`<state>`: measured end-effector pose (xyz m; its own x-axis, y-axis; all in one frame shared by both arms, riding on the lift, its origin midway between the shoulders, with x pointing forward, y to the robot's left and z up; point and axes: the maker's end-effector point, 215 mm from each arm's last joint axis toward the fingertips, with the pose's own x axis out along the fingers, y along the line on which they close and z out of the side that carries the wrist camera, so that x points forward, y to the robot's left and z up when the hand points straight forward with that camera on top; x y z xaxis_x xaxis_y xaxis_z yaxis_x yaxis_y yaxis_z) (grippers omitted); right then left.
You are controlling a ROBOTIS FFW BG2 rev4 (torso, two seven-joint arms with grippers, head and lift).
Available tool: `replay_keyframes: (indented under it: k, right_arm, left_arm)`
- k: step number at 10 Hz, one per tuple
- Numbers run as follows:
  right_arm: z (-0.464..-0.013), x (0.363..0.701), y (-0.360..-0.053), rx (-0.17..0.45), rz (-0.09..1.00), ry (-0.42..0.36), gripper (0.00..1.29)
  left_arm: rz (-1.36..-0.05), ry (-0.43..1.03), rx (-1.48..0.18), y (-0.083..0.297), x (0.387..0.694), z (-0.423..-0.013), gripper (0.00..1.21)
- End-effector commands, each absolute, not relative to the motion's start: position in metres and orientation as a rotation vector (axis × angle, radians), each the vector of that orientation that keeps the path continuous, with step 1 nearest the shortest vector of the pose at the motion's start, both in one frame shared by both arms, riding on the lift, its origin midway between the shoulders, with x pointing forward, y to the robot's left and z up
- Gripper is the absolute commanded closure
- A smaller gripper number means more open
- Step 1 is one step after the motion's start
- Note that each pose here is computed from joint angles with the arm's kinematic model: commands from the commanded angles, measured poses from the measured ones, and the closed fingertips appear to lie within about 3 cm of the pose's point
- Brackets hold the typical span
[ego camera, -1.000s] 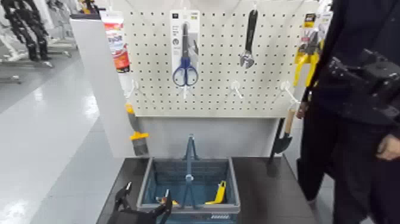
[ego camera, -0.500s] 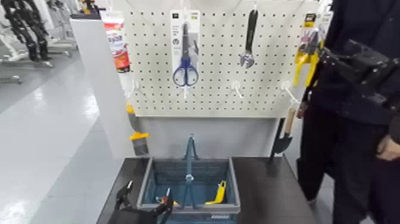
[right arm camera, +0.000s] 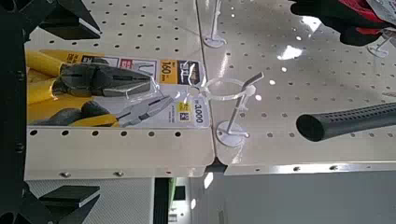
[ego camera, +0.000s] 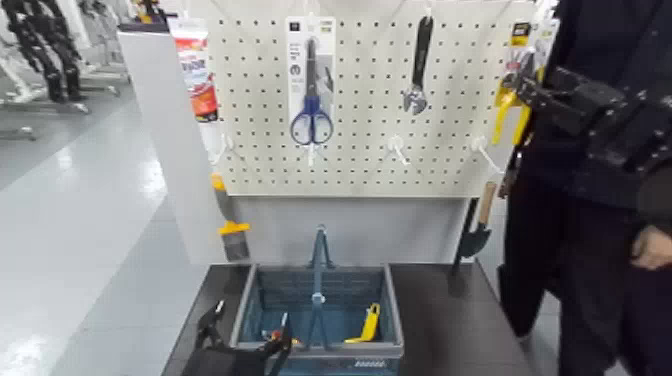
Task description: Put the yellow pliers into the crate.
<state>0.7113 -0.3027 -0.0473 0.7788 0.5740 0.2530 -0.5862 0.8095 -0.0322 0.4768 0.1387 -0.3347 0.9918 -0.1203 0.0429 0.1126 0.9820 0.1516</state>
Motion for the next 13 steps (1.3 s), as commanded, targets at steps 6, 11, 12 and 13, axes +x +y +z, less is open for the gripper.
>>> replay_keyframes:
  k: [6,11,12,13]
  right_arm:
    - [-0.044,0.719,-0.285,0.048,0.705,-0.23,1.08]
    - [-0.036,0.72,-0.281,0.043,0.73,-0.245,1.1]
    - [-0.035,0.72,-0.281,0.043,0.73,-0.247,1.1]
    - [-0.033,0.719,-0.28,0.04,0.733,-0.252,1.1]
  left_arm:
    - [-0.126,-0.058,0.153,0.136,0.479,-0.333,0.28]
    - [-0.126,-0.063,0.155,0.136,0.479,-0.331,0.28]
    - [-0.127,-0.063,0.153,0.135,0.479,-0.331,0.28]
    - [-0.126,-0.063,0.155,0.136,0.479,-0.331,0.28]
